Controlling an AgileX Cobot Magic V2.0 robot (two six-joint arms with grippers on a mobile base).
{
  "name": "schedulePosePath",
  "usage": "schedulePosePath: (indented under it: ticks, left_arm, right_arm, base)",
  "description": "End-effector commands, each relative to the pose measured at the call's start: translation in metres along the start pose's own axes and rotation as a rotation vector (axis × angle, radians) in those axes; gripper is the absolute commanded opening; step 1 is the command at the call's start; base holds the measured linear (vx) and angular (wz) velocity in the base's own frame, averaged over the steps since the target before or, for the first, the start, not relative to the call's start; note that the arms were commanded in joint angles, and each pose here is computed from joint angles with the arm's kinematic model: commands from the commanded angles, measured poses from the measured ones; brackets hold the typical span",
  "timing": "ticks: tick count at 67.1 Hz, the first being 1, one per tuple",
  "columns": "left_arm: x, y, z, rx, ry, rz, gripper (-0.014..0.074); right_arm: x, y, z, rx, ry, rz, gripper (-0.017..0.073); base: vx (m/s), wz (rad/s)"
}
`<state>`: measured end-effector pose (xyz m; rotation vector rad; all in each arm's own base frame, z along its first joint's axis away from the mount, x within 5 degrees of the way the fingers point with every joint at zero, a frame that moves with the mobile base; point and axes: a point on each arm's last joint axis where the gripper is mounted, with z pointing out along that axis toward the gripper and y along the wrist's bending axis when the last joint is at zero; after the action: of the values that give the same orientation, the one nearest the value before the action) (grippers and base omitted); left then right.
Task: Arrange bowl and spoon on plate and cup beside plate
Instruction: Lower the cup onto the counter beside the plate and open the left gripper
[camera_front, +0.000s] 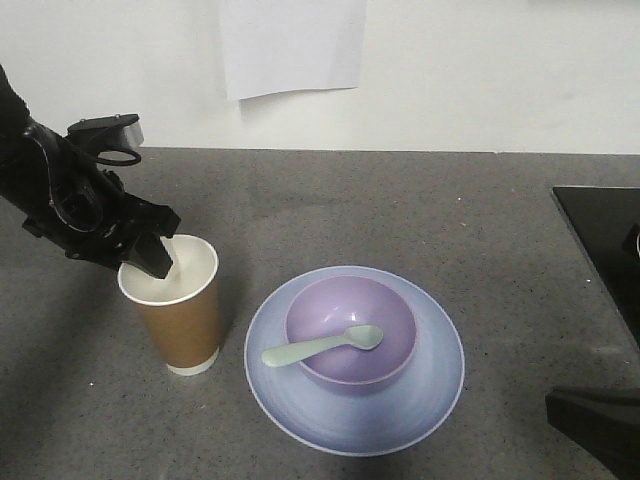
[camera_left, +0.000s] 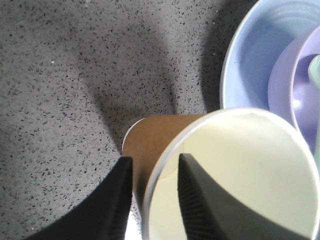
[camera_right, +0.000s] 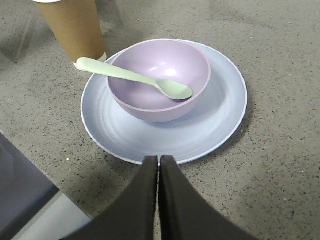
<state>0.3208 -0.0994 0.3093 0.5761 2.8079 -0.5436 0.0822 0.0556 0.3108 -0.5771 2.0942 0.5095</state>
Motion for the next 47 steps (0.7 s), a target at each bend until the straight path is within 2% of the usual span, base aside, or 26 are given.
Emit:
schedulePosePath:
  ticks: [1,19,29,47]
  left_arm:
    - [0.0,-0.012,-0.017,0.032,-0.049,0.015,0.0289]
    - [0.0,-0.012,-0.017,0.029,-0.049,0.015,0.037]
    - [0.0,-0.012,-0.019,0.026,-0.053,0.018,0.0379]
    - [0.005,-0.014,-0.036,-0.034,-0.107,0.045,0.0379]
  right_arm:
    - [-0.012,0.0,-0.004,0.008,-0.075,0.003,-0.0004]
    - [-0.012,0.0,-0.004,0.008,-0.075,0.003,-0.0004]
    - [-0.012,0.0,-0.004,0.008,-0.075,0.003,-0.0004]
    - [-0.012,0.001,-0.004,0.006,-0.076,0.005,-0.0004]
  base:
    - [0.0,0.0]
    - [0.0,0.0]
    - [0.0,0.0]
    - [0.0,0.0]
